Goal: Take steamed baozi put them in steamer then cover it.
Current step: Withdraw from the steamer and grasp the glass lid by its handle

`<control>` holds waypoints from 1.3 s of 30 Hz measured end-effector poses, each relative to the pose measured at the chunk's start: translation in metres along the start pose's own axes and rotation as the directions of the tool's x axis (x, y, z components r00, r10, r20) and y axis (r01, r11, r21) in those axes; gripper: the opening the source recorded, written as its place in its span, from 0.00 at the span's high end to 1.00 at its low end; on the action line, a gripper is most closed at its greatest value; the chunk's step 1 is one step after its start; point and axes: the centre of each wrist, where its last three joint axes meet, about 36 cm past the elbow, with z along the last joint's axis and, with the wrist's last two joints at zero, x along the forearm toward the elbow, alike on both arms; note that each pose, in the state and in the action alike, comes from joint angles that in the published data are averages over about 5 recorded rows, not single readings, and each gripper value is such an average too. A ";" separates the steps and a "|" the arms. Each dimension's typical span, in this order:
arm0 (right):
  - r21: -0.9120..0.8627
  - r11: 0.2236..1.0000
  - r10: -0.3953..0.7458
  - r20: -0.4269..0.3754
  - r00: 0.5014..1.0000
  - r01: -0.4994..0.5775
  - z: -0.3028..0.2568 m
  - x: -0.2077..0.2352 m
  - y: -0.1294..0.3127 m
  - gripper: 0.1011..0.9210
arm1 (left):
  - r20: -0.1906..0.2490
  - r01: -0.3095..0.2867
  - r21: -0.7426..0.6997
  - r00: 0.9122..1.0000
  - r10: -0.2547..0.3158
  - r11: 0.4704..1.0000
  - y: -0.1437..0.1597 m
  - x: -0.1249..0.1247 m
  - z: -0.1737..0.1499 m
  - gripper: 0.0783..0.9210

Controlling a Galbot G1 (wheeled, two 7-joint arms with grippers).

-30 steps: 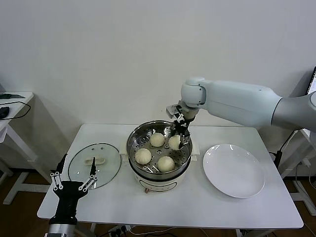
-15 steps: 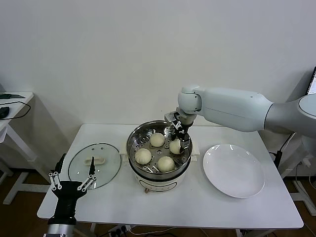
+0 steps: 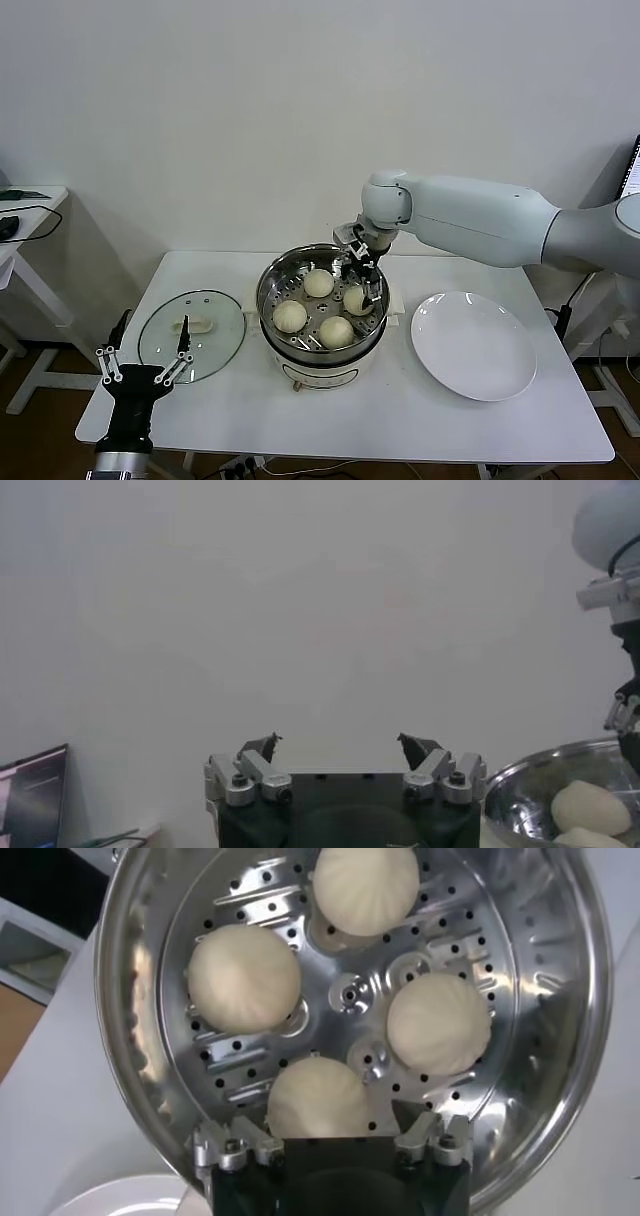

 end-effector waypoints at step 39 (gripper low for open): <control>-0.836 -0.338 0.940 -0.272 -0.208 -0.432 0.118 -0.130 0.217 0.12 | -0.009 -0.051 -0.604 0.998 0.057 0.795 0.005 -0.070 0.091 0.12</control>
